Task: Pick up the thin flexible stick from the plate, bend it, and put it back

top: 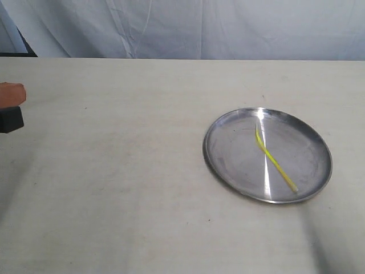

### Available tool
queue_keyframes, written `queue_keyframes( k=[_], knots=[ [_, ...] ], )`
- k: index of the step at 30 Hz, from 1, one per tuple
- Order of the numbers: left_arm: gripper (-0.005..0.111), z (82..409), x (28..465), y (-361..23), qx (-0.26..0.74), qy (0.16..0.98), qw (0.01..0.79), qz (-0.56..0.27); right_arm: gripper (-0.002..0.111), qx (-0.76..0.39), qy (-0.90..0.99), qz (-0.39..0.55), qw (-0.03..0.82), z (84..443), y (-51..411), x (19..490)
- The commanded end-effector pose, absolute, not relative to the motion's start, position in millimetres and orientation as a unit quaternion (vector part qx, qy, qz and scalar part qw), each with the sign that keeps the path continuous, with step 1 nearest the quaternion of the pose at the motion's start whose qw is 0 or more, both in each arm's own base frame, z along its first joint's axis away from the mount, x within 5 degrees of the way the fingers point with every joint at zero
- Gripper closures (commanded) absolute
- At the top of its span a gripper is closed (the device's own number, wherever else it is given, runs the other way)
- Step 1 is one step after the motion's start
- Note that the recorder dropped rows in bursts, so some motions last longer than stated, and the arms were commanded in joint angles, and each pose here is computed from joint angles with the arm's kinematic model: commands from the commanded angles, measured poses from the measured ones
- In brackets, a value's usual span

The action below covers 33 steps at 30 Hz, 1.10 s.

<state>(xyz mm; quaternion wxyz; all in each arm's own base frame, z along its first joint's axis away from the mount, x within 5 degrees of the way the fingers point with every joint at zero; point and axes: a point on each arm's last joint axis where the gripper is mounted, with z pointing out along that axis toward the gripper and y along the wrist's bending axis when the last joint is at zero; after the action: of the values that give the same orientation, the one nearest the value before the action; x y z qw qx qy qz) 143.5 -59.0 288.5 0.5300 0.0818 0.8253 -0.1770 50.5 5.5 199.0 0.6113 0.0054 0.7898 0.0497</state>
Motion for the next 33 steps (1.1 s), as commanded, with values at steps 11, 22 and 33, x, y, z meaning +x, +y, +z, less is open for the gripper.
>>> queue_keyframes(
  k=[11,22,33],
  knots=[
    [0.107,288.8,142.0,-59.6,0.086,0.822,0.534,-0.179,0.108,0.002,0.779,0.031,0.626,185.8,3.4,54.3],
    [0.107,288.8,142.0,-59.6,0.086,0.822,0.534,-0.179,0.108,0.003,0.779,0.032,0.626,185.8,3.5,54.3],
    [0.107,293.5,113.2,-48.9,0.149,0.779,0.593,-0.137,0.108,0.003,0.779,0.032,0.626,185.8,3.5,54.3]
  ],
)
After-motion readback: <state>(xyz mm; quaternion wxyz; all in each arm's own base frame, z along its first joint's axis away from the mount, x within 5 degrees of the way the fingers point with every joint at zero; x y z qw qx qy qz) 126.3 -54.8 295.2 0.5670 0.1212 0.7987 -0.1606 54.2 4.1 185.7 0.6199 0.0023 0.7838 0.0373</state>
